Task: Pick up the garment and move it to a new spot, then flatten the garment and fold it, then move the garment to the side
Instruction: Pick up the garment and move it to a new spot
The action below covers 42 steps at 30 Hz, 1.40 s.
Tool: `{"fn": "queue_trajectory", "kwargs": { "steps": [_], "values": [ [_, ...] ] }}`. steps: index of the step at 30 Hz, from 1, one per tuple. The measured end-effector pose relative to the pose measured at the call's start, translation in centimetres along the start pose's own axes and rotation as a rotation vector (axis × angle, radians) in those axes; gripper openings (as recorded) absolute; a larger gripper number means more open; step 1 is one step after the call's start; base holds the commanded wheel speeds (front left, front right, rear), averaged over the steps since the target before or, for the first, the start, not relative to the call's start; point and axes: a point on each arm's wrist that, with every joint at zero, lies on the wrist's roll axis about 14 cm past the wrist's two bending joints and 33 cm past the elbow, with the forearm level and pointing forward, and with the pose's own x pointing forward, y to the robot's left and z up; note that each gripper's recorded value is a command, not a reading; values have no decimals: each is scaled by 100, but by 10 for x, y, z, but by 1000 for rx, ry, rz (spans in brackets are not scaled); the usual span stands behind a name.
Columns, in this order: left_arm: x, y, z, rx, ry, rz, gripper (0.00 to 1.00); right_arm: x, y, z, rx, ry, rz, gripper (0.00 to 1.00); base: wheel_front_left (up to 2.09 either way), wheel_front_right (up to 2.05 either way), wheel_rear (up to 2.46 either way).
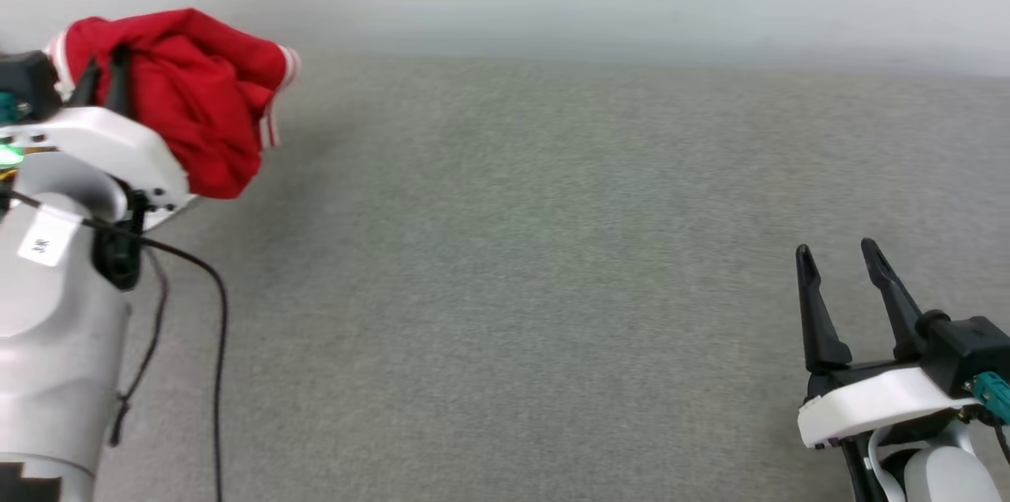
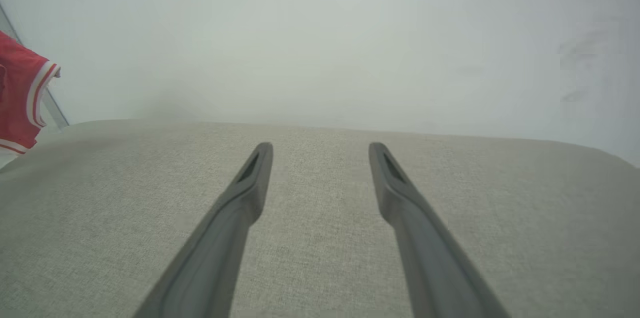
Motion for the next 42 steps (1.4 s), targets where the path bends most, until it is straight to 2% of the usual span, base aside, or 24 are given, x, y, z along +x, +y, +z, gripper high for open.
{"fn": "queue_trajectory", "kwargs": {
  "steps": [1, 2, 7, 8, 12, 13, 21, 27, 34, 35, 36, 37, 42],
  "values": [
    [4, -24, 7, -20, -23, -52, 0, -8, -9, 3, -5, -2, -29, 100, 0, 0, 0],
    [4, -24, 7, -20, -23, -52, 0, -8, -9, 3, -5, -2, -29, 100, 0, 0, 0],
    [11, -91, 7, -108, -7, -199, 0, -26, -32, 13, -19, -20, -100, 100, 0, 0, 0],
    [10, -119, 3, -116, 10, -265, 0, -34, -41, 18, -15, -31, -131, 100, 0, 0, 0],
    [-1, -185, -9, -143, 57, -421, 0, -51, -63, 25, -20, -46, -202, 100, 0, 0, 0],
    [-18, -238, -22, -161, 102, -550, 0, -64, -76, 27, -22, -48, -248, 100, 0, 0, 0],
    [-103, -360, -75, -202, 274, -886, 0, -86, -100, 23, -20, -35, -336, 100, 0, 0, 0],
    [-179, -409, -119, -165, 438, -1099, 0, -87, -109, 15, -20, -14, -365, 100, 0, 0, 0],
    [-230, -418, -151, -142, 567, -1207, 0, -82, -109, 4, -13, 9, -363, 100, 0, 0, 0],
    [-232, -417, -150, -144, 566, -1209, 22, -81, -108, 4, -11, 9, -359, 100, 0, 0, 0],
    [-233, -416, -149, -153, 563, -1207, 58, -80, -107, 4, -10, 7, -355, 100, 0, 0, 0],
    [-235, -415, -149, -168, 569, -1203, 100, -79, -106, 5, -10, 3, -352, 100, 0, 0, 0],
    [-229, -411, -119, -249, 448, -1169, 100, -76, -93, 9, -16, -2, -309, 100, 0, 0, 0]
  ]
}}
